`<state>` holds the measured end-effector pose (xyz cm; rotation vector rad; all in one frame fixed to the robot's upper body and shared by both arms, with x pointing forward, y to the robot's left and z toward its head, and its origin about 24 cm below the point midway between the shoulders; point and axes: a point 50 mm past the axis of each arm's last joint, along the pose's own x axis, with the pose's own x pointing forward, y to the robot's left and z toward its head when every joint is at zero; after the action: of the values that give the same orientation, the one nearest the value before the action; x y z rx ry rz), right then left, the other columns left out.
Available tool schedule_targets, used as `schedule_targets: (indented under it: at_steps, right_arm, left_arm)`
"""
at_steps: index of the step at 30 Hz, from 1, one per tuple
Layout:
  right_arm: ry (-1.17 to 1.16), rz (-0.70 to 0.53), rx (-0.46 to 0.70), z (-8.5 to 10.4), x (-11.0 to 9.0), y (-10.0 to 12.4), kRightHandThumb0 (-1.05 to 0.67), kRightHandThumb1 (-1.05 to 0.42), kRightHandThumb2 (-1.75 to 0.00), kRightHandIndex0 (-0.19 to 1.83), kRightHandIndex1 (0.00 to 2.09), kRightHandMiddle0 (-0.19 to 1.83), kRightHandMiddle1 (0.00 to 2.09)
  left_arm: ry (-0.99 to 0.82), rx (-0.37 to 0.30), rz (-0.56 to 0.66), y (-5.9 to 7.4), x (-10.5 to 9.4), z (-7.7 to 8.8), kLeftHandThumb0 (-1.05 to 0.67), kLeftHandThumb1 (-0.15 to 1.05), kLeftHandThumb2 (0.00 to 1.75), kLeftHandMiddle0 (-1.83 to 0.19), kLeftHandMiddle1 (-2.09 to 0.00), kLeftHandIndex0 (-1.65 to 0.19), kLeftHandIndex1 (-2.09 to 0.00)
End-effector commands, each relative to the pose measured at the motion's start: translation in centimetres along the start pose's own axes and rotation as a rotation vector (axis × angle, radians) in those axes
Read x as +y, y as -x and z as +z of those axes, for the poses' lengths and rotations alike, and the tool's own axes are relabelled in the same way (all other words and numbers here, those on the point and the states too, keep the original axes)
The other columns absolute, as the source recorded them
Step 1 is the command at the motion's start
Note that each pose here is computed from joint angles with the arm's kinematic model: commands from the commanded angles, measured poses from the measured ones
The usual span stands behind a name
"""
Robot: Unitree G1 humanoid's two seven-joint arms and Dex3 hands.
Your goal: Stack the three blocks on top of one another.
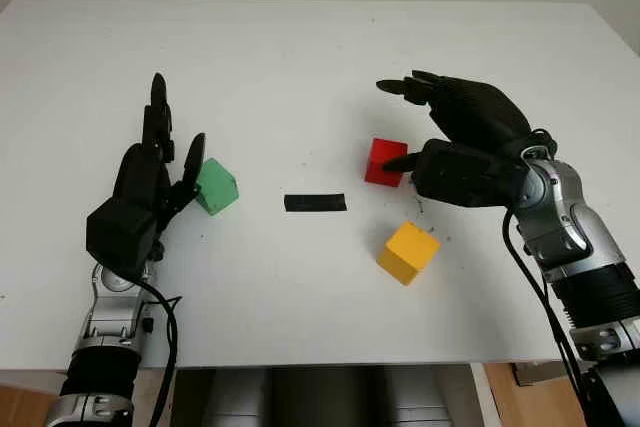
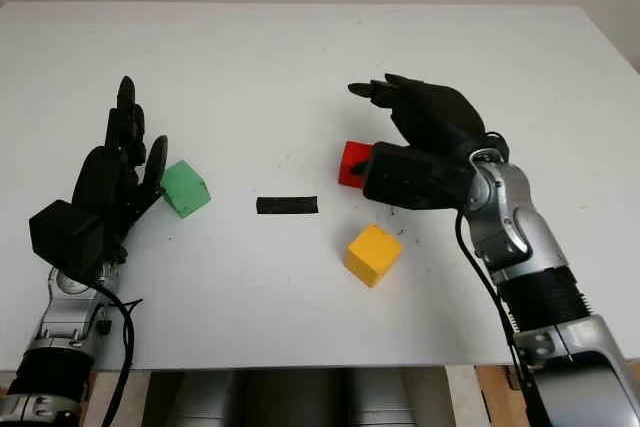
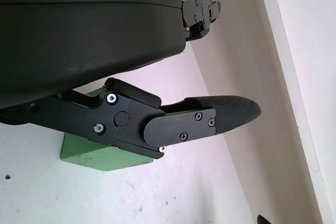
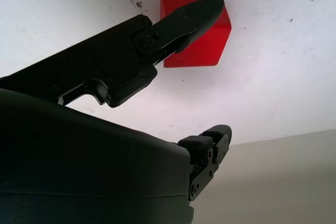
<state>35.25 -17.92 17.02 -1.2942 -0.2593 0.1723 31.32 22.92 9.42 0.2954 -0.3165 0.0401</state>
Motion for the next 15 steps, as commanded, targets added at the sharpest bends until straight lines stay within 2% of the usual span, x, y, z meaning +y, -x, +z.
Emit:
schedule_targets:
  at_steps: [1,9,15]
  right_arm:
    - [0.057,0.008,-0.01,0.1,0.2,0.0,-0.72,-0.82,-0.06,0.17,0.08,0.38,0.14]
    - [0.135,0.068,-0.004,0.2,1.2,-0.2,-0.78,-0.86,-0.06,0.17,0.06,0.39,0.11]
    - [0.188,0.071,-0.011,0.2,1.5,-0.2,-0.75,-0.86,-0.06,0.19,0.07,0.46,0.11]
  left_arm:
    - [0.011,-0.012,0.005,0.1,-0.1,0.1,-0.69,1.05,0.55,0.18,-0.05,0.18,-0.06]
    - [0.007,-0.008,-0.004,0.2,0.0,0.1,-0.67,1.05,0.56,0.18,-0.05,0.19,-0.05]
    - [0.0,-0.015,-0.002,0.0,0.0,0.2,-0.68,1.05,0.56,0.18,-0.06,0.19,-0.05]
